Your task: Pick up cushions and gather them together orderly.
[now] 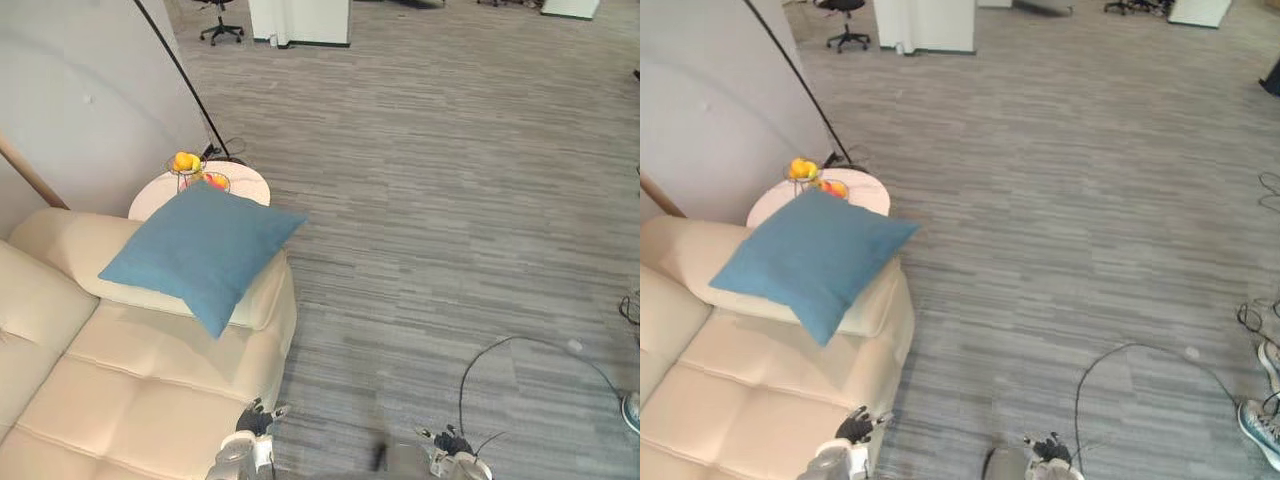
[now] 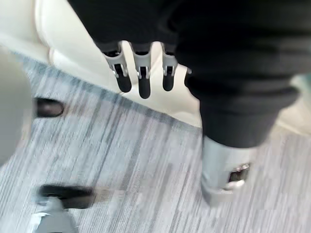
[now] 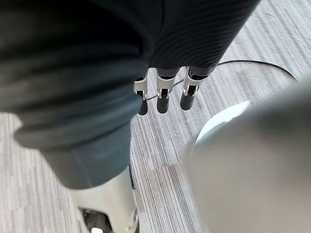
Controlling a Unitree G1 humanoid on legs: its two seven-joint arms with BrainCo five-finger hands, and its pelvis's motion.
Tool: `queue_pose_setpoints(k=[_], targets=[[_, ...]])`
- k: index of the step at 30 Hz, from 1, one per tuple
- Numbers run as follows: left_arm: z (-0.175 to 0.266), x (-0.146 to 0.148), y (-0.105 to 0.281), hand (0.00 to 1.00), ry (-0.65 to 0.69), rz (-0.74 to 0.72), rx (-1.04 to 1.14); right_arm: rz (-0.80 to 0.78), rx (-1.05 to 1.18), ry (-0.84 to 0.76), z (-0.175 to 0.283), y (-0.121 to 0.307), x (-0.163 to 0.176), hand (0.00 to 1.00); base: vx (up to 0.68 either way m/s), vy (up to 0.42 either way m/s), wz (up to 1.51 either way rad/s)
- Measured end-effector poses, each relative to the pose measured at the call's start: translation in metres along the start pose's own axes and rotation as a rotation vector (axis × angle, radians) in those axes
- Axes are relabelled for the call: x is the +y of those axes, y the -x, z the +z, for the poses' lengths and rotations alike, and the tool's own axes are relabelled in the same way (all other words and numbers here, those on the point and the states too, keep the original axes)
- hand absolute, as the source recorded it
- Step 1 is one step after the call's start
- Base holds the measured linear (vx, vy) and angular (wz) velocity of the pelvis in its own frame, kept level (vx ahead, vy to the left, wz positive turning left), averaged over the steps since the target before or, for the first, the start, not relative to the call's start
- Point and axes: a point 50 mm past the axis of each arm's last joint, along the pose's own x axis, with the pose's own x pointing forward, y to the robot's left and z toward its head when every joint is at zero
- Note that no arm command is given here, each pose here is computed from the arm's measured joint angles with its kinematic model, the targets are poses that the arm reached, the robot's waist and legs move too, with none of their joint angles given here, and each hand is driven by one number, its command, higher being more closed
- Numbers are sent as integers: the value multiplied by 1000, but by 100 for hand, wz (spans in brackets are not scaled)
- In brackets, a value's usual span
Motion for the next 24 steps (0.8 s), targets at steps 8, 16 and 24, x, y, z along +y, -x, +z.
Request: queue_pose_setpoints(k=[8,16,24], targets=[[8,-18,2,0,66,-34,-53,-9,-2,40,0,0,-5,0,321,-224,48],[12,-13,0,0,14,-36,-54,-14,35,20,-8,1,-3,0,323,64,33],[6,-4,-1,0,-6,-18,-21,-1,22,28,-8,2,-4,0,284,114,35]])
